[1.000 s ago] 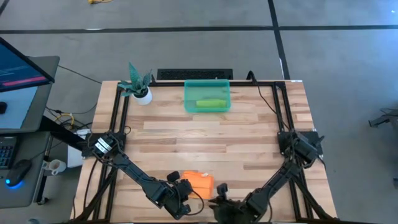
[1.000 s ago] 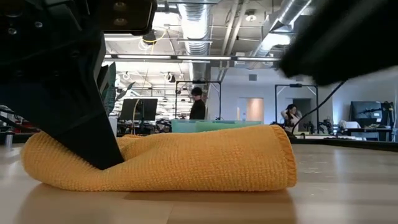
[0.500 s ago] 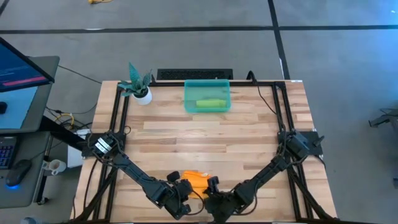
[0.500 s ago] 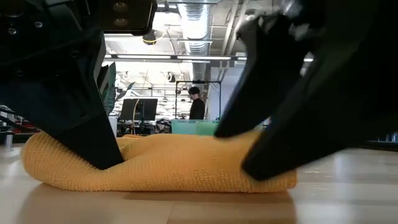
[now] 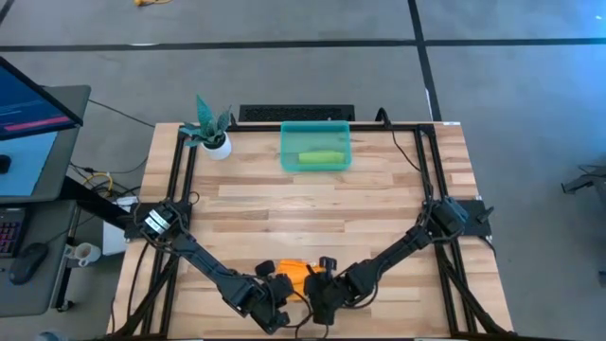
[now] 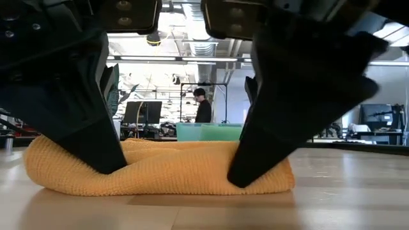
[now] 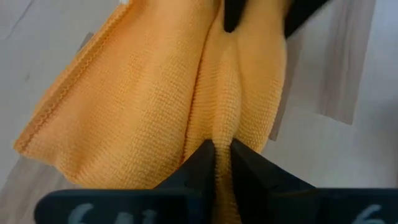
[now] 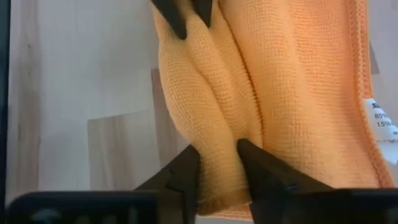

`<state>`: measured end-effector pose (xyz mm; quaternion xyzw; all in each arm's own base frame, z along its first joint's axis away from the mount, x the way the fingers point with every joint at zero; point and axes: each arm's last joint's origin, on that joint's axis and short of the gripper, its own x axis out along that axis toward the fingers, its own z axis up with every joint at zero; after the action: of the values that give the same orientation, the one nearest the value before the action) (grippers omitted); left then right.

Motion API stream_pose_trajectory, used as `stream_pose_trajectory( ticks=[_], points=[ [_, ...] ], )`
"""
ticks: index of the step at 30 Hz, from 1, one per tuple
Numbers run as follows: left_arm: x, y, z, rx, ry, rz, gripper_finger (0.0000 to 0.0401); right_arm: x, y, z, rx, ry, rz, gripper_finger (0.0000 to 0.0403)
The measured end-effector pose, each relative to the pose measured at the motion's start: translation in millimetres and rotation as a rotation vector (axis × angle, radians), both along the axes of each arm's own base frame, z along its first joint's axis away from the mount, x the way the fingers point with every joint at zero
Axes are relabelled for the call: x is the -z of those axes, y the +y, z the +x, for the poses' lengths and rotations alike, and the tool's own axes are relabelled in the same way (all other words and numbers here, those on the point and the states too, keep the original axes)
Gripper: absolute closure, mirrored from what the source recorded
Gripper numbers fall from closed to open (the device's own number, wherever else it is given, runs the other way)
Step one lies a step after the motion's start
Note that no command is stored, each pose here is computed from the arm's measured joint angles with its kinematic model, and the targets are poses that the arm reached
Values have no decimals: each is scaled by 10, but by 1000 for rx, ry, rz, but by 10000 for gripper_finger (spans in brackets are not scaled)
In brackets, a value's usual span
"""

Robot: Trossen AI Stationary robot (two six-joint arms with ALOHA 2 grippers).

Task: Roll towel into tight, uniform cylinder
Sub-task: Roll the orange microfiber towel

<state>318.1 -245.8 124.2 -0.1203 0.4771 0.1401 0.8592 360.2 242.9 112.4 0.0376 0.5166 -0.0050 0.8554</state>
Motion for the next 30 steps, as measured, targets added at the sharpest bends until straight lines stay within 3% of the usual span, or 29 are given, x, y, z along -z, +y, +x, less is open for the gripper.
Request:
stream_pose_trajectory(
  ticks=[7, 13, 18, 23, 30],
  points=[
    [4, -2, -3, 57, 0, 50, 308, 44, 20, -1, 17, 23, 43, 327],
    [-3, 4, 7, 136, 15, 95, 252, 42, 33, -4, 15, 40, 80, 372],
    [-121, -4, -1, 222, 30, 130, 239, 43, 39, -10, 11, 46, 85, 373],
    [-406, -115, -143, 276, -9, 209, 239, 43, 59, -26, 0, 56, 94, 373],
    [-483, -479, -428, 438, -133, 351, 239, 36, 74, -35, -7, 60, 104, 372]
  ],
)
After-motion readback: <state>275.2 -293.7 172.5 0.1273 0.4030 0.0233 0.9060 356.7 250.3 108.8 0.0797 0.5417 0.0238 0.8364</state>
